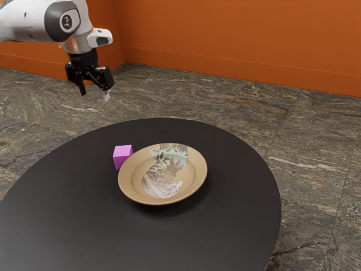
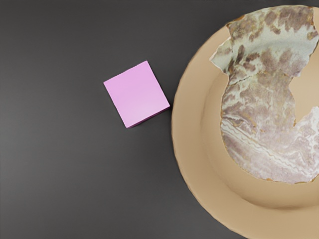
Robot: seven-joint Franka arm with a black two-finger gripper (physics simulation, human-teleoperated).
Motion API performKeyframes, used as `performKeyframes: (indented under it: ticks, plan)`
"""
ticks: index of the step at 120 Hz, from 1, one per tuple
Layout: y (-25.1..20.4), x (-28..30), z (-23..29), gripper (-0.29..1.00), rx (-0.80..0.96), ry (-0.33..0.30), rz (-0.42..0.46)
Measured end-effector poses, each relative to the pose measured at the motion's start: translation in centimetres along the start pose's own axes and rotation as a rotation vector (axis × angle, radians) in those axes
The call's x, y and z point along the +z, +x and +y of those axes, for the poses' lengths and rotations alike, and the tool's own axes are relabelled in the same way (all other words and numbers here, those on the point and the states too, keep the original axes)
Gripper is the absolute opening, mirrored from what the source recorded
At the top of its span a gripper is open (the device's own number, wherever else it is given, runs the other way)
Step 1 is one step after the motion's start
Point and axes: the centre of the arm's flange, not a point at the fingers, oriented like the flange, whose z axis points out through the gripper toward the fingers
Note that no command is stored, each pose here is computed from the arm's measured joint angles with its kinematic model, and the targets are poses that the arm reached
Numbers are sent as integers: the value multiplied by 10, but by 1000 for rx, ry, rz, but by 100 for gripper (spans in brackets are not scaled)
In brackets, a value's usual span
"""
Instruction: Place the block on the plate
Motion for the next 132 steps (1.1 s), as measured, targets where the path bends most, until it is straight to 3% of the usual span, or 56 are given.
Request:
performKeyframes:
  ticks: [59,79,104,132]
  plan:
    - [64,106,-26,70,-298,-58,-59]
    - [79,154,-20,70,-322,24,-73]
    - [92,211,-31,70,-413,-15,-83]
    - [114,240,-31,70,-453,-14,-50]
